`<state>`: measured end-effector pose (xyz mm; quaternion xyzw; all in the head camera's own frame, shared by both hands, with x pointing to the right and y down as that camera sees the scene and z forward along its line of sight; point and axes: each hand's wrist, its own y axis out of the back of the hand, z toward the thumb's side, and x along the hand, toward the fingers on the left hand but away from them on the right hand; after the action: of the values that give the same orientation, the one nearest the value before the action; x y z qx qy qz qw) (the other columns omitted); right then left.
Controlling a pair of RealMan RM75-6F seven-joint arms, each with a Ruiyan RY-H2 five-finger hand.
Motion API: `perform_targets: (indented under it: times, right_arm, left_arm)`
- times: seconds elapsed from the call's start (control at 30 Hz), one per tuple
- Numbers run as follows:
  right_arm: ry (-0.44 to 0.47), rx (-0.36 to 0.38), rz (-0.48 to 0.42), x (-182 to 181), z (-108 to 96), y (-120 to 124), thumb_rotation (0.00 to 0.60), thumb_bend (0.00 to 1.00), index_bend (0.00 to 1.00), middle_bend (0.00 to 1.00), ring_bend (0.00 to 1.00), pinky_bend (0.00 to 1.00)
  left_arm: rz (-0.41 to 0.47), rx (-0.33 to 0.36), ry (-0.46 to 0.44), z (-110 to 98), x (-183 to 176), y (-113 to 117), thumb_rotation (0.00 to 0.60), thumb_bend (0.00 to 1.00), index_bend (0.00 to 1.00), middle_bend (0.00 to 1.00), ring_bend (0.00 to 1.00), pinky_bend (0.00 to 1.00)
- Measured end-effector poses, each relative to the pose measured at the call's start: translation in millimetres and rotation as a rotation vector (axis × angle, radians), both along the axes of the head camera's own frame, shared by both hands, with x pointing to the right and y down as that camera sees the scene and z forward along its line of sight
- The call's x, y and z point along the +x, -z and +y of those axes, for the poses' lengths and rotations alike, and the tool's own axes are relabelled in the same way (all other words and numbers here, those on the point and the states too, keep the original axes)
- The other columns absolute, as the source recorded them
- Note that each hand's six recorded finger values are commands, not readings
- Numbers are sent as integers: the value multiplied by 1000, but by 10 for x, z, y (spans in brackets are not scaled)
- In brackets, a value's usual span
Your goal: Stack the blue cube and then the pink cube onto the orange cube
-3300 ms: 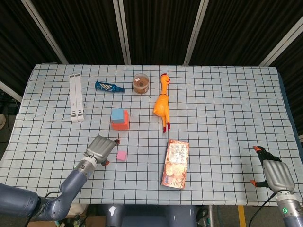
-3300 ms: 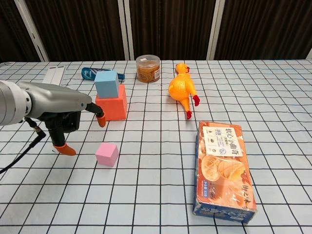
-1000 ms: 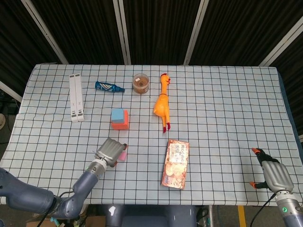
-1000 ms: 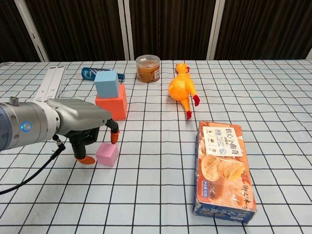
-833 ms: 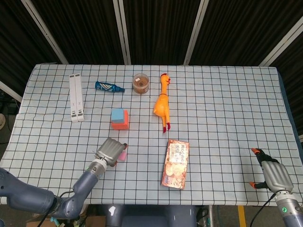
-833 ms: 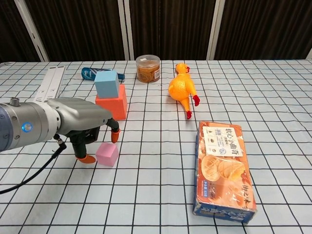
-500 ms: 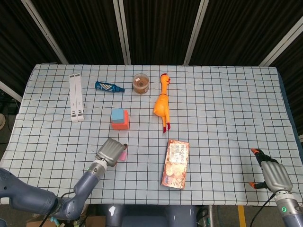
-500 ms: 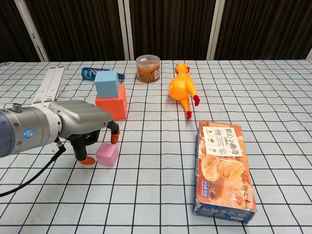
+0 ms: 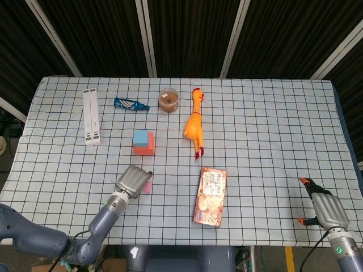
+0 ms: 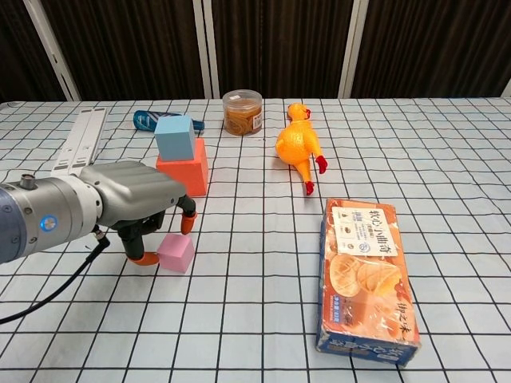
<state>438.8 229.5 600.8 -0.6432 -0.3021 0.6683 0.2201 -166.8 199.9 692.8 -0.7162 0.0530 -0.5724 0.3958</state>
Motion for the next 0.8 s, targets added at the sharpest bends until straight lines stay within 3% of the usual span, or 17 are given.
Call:
perform_targets:
  times: [0.8]
  right_arm:
    - [-1,-13,-1,2,7,-14,600,128,90,91,187,244]
  left_arm:
    - [8,10,-5,26,8,31,600,375,386,914,744,849]
